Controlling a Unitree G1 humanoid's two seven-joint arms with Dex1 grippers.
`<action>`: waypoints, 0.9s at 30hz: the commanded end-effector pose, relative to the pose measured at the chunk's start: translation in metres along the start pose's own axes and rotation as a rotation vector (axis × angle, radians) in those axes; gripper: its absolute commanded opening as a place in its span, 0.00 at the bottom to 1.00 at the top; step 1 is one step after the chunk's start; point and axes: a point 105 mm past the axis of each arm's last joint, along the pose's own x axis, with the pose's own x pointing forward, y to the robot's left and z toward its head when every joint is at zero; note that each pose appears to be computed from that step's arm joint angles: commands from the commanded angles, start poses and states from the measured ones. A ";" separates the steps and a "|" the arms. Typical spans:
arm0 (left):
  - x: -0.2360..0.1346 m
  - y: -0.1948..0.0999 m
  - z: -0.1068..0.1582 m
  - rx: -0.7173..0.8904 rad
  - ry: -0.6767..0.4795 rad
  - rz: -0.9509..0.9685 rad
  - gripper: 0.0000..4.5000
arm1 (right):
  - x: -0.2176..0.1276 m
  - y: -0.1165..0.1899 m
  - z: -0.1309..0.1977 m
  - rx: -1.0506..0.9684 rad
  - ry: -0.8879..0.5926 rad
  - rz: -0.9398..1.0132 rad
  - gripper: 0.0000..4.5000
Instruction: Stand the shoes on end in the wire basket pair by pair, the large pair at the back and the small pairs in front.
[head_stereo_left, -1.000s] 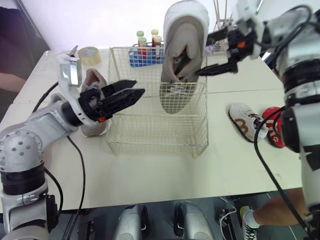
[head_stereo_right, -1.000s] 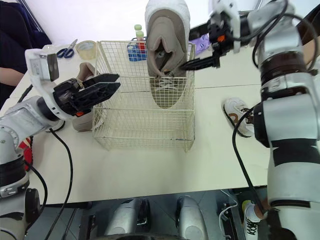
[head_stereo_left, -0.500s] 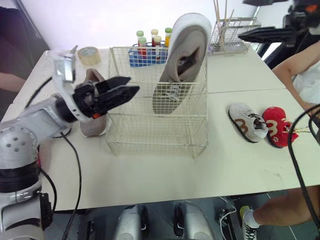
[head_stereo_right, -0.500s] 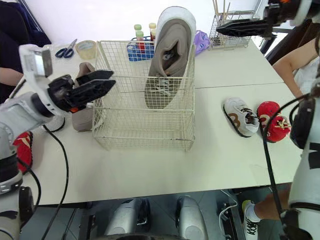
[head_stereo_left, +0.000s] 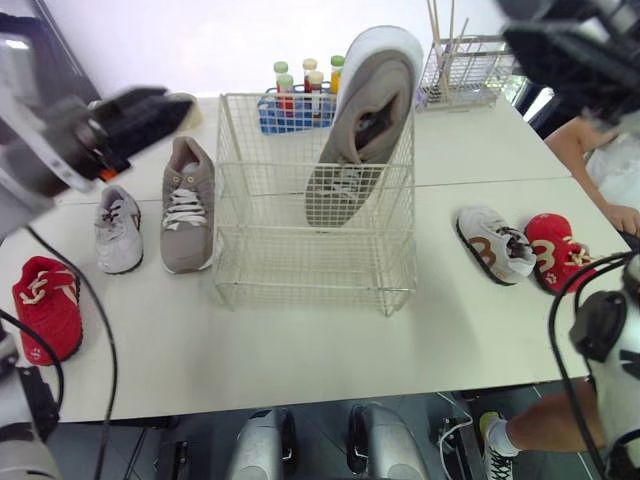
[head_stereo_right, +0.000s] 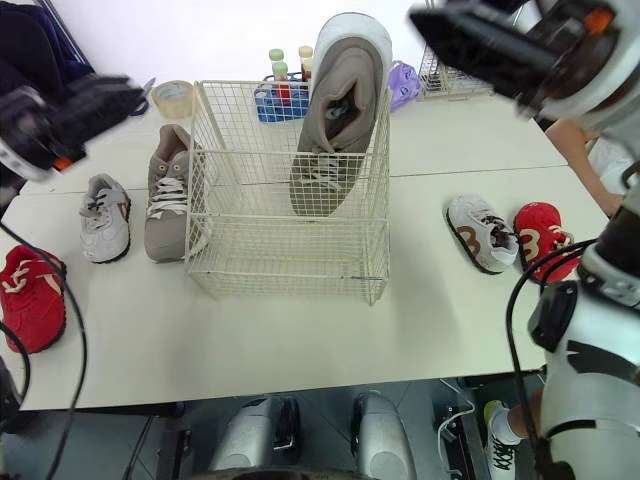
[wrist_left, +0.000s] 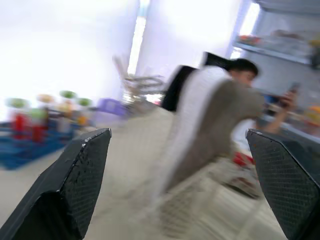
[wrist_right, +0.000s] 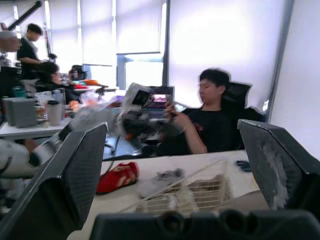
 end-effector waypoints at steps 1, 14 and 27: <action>-0.007 0.042 0.007 0.057 0.022 0.182 1.00 | 0.012 0.016 -0.010 -0.038 0.062 0.028 1.00; 0.030 0.123 -0.086 -0.166 0.254 0.474 1.00 | 0.018 0.023 -0.027 -0.108 0.144 0.056 1.00; 0.034 0.141 -0.122 -0.081 0.313 0.707 1.00 | 0.011 0.032 -0.027 -0.133 0.164 -0.032 1.00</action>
